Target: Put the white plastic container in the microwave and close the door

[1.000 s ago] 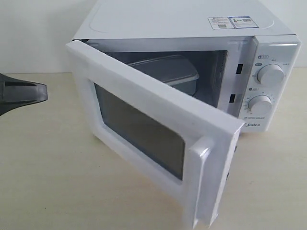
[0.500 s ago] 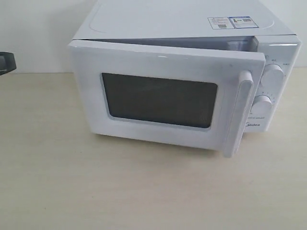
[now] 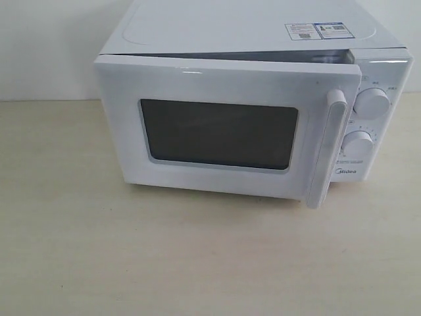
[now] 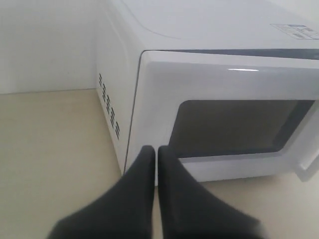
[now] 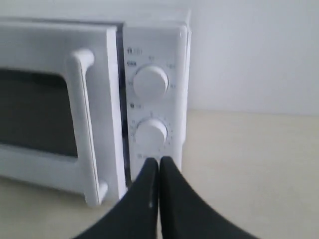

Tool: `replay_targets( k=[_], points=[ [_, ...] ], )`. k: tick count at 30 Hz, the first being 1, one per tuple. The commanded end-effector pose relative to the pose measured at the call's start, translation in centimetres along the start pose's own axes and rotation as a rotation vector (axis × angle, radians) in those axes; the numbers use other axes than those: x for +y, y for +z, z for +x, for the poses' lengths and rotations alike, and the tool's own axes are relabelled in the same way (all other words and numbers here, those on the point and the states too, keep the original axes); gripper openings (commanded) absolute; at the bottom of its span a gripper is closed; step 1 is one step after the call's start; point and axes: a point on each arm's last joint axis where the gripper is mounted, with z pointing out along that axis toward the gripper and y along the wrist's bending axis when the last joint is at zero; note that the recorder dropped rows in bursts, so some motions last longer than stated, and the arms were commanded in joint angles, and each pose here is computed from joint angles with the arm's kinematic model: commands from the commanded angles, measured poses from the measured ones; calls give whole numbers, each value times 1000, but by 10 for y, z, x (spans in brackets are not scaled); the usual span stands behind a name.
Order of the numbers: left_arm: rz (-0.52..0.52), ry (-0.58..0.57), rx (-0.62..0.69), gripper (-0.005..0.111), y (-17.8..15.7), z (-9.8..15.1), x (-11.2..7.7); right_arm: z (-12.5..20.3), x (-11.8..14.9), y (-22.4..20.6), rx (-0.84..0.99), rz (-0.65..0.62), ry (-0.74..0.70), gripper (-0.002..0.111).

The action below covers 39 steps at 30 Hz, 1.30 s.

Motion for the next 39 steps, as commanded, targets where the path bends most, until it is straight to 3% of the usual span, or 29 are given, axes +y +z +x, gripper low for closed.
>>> replay_targets(
  k=[1,5,13,19,24,26,28,33,39],
  points=[
    [-49,3,-47,4,-9,4,2,-24,0,-4,-267,-2,66,0],
    [-86,8,-84,4,-16,7,3,-43,-1,-9,-369,-4,60,0],
    [-95,9,-90,4,-18,9,4,-100,-1,17,-71,3,40,0],
    [-95,9,-90,4,-18,9,4,-117,-1,47,-70,2,46,0],
    [-95,9,-90,4,-18,9,4,-121,-1,60,-128,-12,226,0],
    [-95,9,-90,4,-18,9,4,-125,3,66,-142,-44,223,0],
    [-97,9,-91,4,-18,9,4,-131,13,74,-107,-116,87,0],
    [-97,9,-91,4,-18,9,4,-146,55,98,-17,-343,7,0],
    [-97,9,-91,4,-18,9,4,-120,107,125,191,-523,-102,0]
  ],
)
